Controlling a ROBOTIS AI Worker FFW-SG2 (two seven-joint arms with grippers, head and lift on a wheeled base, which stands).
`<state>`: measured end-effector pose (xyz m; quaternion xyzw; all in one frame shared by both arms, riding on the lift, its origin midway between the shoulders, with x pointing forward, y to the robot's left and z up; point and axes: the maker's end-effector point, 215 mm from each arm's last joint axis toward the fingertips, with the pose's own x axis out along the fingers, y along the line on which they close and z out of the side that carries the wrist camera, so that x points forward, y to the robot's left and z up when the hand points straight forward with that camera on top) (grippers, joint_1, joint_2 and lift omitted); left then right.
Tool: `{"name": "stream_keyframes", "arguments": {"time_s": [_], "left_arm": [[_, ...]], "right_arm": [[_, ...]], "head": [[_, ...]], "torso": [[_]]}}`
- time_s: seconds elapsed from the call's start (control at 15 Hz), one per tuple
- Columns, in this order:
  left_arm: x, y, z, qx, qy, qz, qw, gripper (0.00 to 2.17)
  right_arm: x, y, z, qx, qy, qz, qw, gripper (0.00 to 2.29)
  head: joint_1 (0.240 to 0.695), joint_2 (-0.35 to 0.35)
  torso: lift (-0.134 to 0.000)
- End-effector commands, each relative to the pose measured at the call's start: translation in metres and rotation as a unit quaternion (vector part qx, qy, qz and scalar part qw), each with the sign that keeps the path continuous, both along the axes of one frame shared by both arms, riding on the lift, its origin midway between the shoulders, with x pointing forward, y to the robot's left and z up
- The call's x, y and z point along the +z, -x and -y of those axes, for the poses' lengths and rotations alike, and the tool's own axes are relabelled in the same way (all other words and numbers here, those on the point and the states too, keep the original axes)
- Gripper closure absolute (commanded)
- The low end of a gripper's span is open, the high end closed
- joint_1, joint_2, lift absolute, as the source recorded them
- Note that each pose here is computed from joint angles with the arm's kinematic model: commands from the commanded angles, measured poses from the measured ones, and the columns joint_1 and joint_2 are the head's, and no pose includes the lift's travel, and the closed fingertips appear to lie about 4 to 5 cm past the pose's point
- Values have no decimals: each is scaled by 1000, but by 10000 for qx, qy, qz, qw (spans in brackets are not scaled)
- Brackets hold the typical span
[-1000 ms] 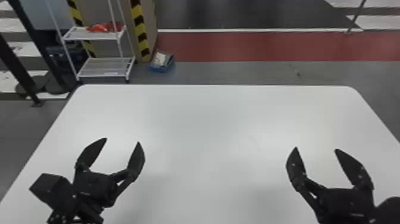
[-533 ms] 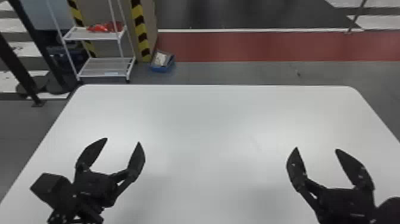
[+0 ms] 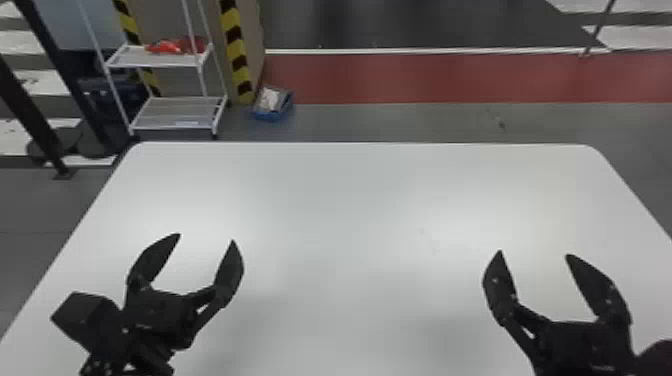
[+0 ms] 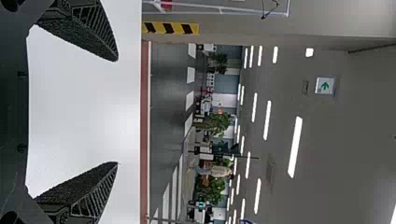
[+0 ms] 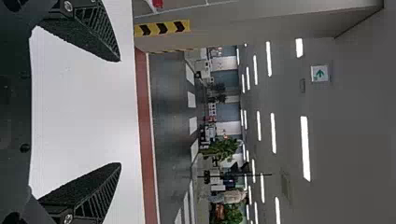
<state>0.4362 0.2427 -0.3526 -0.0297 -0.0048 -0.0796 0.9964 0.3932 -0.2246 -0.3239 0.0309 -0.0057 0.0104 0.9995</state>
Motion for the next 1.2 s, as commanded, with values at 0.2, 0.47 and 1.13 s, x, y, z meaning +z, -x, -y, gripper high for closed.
{"name": "stream_keyframes", "arguments": {"time_s": [0.2, 0.47, 1.13], "left_arm": [[0, -1, 4, -28, 16, 1, 10000, 83], [0, 0, 4, -39, 13, 0, 10000, 83], [0, -2, 5, -49, 20, 12, 10000, 83]], "right_arm": [[2, 4, 2, -27, -1, 41, 10000, 76], [4, 5, 2, -33, -8, 64, 10000, 76], [3, 6, 3, -44, -8, 56, 10000, 76]], "head": [[695, 19], [695, 17], [695, 14]], "torso": [[-123], [-123], [-123]]}}
